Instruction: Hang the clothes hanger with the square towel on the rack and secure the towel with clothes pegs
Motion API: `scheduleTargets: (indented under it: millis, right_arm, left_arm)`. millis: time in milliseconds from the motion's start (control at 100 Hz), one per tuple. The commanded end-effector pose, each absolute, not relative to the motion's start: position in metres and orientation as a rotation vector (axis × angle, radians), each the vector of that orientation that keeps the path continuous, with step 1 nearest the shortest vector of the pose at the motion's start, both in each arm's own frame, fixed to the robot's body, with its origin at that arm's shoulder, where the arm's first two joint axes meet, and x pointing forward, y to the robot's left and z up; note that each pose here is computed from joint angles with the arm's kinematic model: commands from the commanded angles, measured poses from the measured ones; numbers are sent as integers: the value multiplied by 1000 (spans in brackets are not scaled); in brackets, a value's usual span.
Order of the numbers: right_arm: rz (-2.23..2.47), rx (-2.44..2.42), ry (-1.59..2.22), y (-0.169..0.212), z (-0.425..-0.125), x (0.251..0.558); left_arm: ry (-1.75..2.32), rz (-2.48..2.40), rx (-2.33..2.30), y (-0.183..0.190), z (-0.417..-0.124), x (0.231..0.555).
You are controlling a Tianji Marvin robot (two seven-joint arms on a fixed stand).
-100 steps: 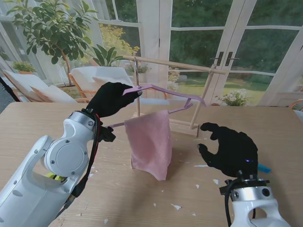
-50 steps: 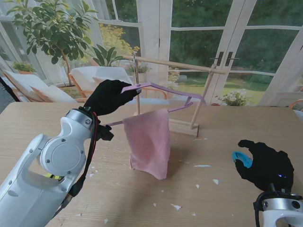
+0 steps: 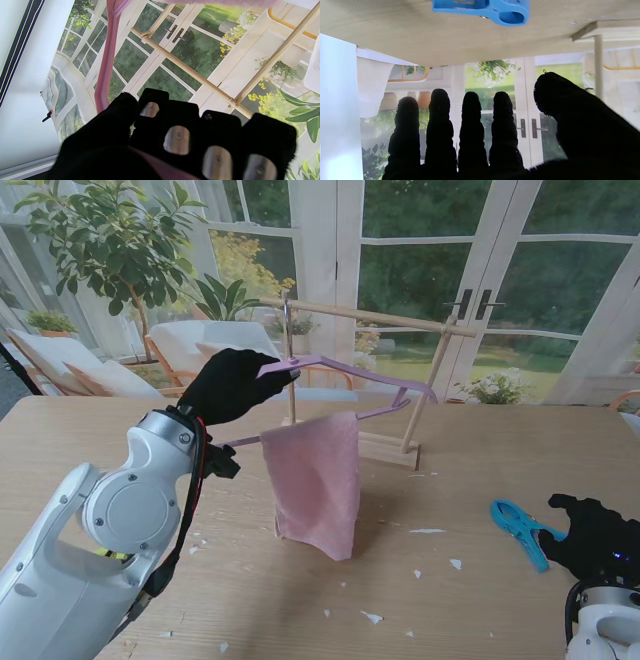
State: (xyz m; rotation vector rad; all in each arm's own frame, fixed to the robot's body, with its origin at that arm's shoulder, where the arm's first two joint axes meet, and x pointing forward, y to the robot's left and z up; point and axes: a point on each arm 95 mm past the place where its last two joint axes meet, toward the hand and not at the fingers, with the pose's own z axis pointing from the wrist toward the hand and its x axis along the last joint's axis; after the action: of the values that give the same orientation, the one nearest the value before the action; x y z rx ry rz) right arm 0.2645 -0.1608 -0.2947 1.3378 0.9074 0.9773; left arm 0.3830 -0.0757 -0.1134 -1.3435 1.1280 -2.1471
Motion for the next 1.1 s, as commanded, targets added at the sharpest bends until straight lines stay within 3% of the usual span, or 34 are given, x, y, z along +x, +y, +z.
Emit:
scheduleTargets:
  millis: [0,590,1090]
  right_arm:
    - [942,1363,920,-169,-306,267]
    - [881,1476,992,-198,-359,295]
    - [760,1557,1122,-201,-380,291]
  left_arm:
    - [1135,-2157,-1346,-77,-110,379]
    - [1137,-2131,-1330,-76,-109,377]
    - [1143,-2119,-1327,-77,-112,376]
